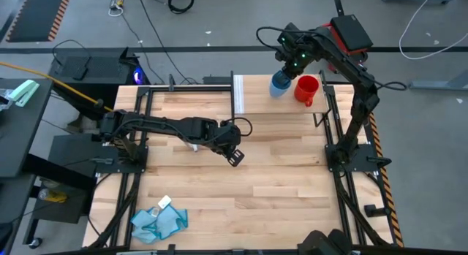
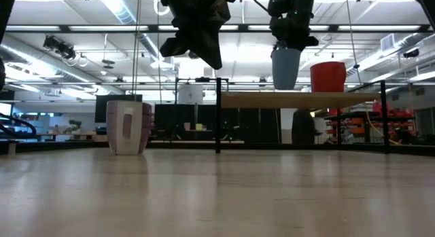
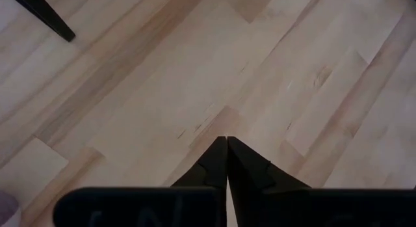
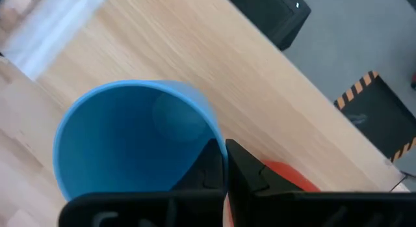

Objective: Stack small to large cups/mugs on shelf
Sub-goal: Put the blue cup on the shelf, then put the violet mug on the shelf

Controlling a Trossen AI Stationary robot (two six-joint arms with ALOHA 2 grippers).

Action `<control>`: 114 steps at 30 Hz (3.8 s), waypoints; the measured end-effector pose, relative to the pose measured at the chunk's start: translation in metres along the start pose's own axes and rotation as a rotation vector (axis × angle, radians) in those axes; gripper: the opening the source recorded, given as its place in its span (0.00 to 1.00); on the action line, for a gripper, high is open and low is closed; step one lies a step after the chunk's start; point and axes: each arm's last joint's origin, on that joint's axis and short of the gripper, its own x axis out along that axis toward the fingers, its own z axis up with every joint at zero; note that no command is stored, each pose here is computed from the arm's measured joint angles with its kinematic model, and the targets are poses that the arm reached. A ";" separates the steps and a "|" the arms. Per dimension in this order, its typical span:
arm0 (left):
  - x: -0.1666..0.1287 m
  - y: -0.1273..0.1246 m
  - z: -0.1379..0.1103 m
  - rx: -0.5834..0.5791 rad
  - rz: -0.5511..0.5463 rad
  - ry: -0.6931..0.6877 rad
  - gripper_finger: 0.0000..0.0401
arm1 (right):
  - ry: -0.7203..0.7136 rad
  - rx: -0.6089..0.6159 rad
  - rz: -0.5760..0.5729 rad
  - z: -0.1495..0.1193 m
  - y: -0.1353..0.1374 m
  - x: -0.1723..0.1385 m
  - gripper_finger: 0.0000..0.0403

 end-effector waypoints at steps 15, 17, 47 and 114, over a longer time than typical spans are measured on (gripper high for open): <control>0.000 0.001 0.001 0.017 -0.012 0.011 0.04 | 0.047 0.029 -0.012 -0.003 -0.012 0.011 0.01; 0.000 0.001 0.001 0.020 -0.012 0.010 0.04 | 0.047 0.031 -0.013 -0.003 -0.013 0.011 0.01; 0.000 0.002 0.003 0.018 -0.016 0.014 0.08 | 0.040 0.020 0.002 0.000 -0.011 0.014 0.02; 0.002 0.021 0.019 -0.043 0.009 -0.001 0.10 | -0.465 0.082 0.056 -0.090 -0.003 -0.141 0.16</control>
